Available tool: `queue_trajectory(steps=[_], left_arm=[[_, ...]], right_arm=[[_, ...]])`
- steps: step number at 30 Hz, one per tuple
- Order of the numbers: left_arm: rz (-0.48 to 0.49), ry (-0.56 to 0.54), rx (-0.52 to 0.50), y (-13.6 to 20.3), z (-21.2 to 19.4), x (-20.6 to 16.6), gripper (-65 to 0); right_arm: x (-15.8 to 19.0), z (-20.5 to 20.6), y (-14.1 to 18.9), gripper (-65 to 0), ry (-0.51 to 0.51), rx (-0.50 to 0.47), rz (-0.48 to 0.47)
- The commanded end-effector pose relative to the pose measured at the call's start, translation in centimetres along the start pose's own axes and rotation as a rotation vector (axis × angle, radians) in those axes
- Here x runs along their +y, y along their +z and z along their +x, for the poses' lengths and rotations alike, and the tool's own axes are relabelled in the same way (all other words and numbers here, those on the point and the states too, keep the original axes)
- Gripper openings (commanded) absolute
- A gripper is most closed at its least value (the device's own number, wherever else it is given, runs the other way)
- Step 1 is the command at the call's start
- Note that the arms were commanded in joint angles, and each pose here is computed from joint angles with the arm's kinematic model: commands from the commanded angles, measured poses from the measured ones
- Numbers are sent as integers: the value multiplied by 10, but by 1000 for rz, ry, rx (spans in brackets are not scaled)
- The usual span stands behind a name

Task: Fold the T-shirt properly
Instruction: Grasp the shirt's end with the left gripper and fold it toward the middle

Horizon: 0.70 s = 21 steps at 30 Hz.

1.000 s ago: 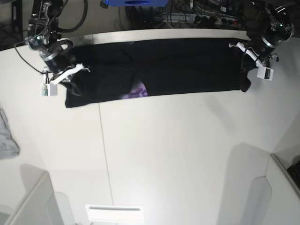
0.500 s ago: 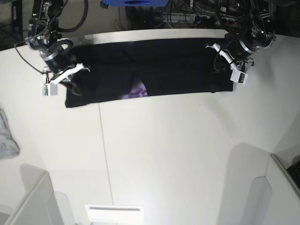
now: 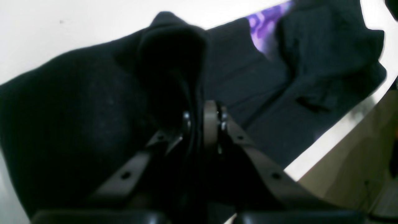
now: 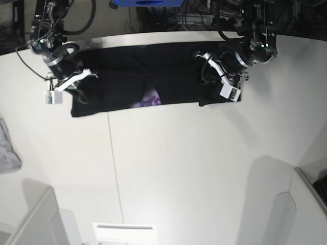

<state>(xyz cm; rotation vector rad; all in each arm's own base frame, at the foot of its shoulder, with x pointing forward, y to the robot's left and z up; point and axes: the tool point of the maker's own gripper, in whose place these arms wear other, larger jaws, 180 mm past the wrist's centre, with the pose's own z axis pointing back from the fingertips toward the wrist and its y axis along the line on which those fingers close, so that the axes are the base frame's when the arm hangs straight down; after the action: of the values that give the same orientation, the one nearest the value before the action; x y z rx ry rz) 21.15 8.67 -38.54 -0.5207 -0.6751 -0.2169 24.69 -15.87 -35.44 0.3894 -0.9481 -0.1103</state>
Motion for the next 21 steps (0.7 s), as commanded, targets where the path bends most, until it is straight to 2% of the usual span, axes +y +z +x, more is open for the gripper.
queue_trajectory(steps=[1, 8, 14, 21], left_arm=[[-31, -13, -39, -1, 13, -9, -650], [-101, -19, -63, -17, 25, -38, -650], [-144, 36, 19, -42, 11, -48, -650], [-163, 57, 13, -50, 16, -54, -650]], right_arm=[[2, 14, 3, -650, 11, -48, 14], [2, 14, 3, -650, 11, -48, 14], [2, 14, 3, -650, 11, -48, 14], [3, 16, 2, -650, 11, -51, 15]])
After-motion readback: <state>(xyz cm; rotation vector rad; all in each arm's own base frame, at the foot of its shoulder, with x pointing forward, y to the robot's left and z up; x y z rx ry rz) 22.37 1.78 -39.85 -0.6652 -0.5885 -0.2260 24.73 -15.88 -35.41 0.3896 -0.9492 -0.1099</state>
